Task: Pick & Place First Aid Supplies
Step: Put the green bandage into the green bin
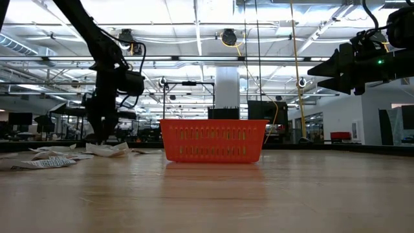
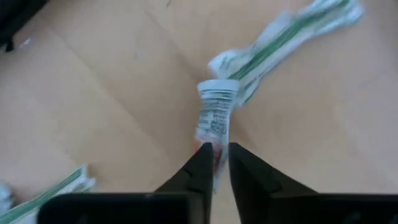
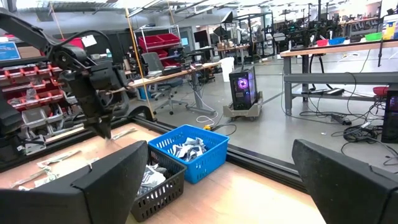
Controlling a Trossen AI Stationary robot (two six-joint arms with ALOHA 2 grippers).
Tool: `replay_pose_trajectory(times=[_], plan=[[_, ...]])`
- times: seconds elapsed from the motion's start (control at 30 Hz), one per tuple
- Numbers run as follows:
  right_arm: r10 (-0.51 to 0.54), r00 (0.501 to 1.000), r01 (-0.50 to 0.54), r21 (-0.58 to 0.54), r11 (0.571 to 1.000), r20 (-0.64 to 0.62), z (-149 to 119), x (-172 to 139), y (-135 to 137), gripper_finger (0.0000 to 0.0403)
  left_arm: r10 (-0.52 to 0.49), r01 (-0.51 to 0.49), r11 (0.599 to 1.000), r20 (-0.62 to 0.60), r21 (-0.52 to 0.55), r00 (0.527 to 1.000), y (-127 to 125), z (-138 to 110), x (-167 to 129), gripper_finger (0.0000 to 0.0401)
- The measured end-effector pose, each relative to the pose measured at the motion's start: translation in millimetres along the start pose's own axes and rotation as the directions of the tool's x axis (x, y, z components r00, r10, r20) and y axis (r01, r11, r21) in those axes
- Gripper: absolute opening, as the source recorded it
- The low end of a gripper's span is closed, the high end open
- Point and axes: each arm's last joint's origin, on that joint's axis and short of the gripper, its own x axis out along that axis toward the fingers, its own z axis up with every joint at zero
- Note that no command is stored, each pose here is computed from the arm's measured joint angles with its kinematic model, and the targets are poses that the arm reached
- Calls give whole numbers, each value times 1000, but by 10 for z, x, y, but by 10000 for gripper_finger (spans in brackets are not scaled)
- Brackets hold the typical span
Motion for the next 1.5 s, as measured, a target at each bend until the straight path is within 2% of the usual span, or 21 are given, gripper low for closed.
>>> replay_pose_trajectory(times=[0.13, 0.37, 0.57, 0.73, 0.83, 1.07, 1.2, 1.5], plan=[[0, 1000, 0, 0, 1000, 0, 0, 0, 0, 393, 14, -12, 998, -29, 63, 999, 22, -15, 12, 101], [0, 1000, 0, 0, 1000, 0, -1, 0, 0, 393, 2, 12, 982, -75, 188, 997, 3, 18, -16, 210], [0, 1000, 0, 0, 1000, 0, 0, 0, 0, 393, -57, 28, 943, 77, 332, 995, -67, 162, -37, 256], [0, 1000, 0, 0, 1000, 0, -1, 0, 0, 393, -128, 28, 864, 165, 503, 978, -143, 243, -42, 258], [0, 1000, 0, 0, 1000, 0, 0, 0, 0, 393, -138, -16, 820, 225, 572, 965, -158, 293, -45, 247], [0, 1000, 0, 0, 1000, 0, -1, 0, 0, 393, -119, -49, 789, 231, 613, 966, -89, 299, 47, 219], [0, 1000, 0, 0, 1000, 0, 0, 0, 0, 393, -131, -53, 788, 252, 613, 959, -95, 288, 55, 208], [0, 1000, 0, 0, 1000, 0, 0, 0, 0, 393, -91, -98, 737, 242, 669, 966, -88, 192, 129, 225]])
